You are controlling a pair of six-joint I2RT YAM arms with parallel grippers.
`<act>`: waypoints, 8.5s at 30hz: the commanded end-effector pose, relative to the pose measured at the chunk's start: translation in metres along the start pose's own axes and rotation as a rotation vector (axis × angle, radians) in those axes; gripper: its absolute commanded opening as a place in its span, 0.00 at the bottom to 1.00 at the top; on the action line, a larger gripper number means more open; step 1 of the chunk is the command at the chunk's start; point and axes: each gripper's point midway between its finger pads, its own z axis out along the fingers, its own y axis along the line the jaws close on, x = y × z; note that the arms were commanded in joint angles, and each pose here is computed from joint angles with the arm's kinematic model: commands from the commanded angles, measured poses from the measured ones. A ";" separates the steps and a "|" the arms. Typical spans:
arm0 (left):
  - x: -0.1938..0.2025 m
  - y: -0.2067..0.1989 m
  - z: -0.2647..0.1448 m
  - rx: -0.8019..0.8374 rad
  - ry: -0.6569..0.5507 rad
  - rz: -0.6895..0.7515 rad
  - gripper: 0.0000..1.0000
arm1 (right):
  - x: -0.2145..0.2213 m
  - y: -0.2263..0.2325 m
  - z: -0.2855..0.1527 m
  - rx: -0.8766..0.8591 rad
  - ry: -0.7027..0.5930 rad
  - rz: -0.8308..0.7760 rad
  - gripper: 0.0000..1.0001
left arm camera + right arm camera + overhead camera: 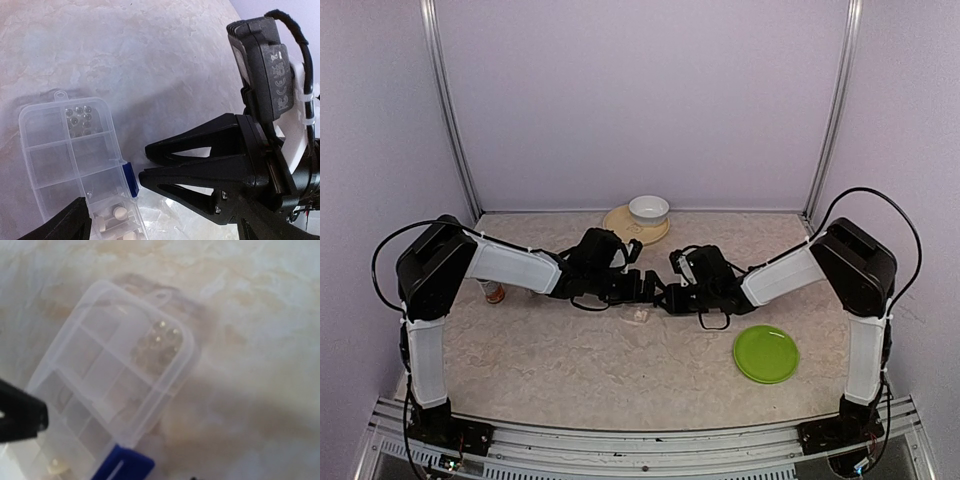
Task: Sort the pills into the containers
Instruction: Close the lid of the pill container, then pick up the pill container from the center of the board, then pass from the left arm to the right, then pass from the right arm to the left
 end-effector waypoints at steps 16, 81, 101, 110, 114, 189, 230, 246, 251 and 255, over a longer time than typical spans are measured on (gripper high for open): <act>0.013 0.023 -0.002 -0.116 0.063 -0.030 0.99 | 0.039 0.000 0.024 0.026 0.152 -0.033 0.11; 0.034 0.077 -0.016 -0.623 0.207 0.187 0.99 | 0.010 -0.036 -0.043 -0.022 0.001 0.070 0.54; 0.052 0.056 -0.009 -0.443 0.283 0.331 0.57 | -0.002 -0.027 -0.051 -0.091 -0.001 0.079 0.56; 0.048 0.017 -0.021 -0.346 0.282 0.489 0.51 | 0.000 -0.002 -0.055 -0.276 0.060 0.133 0.56; 0.056 0.002 -0.025 -0.343 0.280 0.566 0.50 | 0.001 0.013 -0.063 -0.384 0.095 0.168 0.57; 0.037 -0.083 -0.116 0.346 0.045 -0.104 0.99 | -0.006 0.068 -0.125 -0.856 0.156 0.387 0.21; 0.046 -0.115 -0.099 0.610 -0.022 -0.134 0.61 | -0.016 0.075 -0.143 -0.934 0.115 0.452 0.21; 0.047 -0.112 -0.100 0.619 -0.033 -0.179 0.02 | -0.017 0.075 -0.143 -0.927 0.114 0.450 0.23; 0.043 -0.114 -0.103 0.642 -0.038 -0.210 0.02 | -0.013 0.076 -0.141 -0.917 0.120 0.392 0.33; 0.040 -0.113 -0.107 0.642 -0.036 -0.244 0.03 | -0.009 0.075 -0.140 -0.882 0.120 0.273 0.44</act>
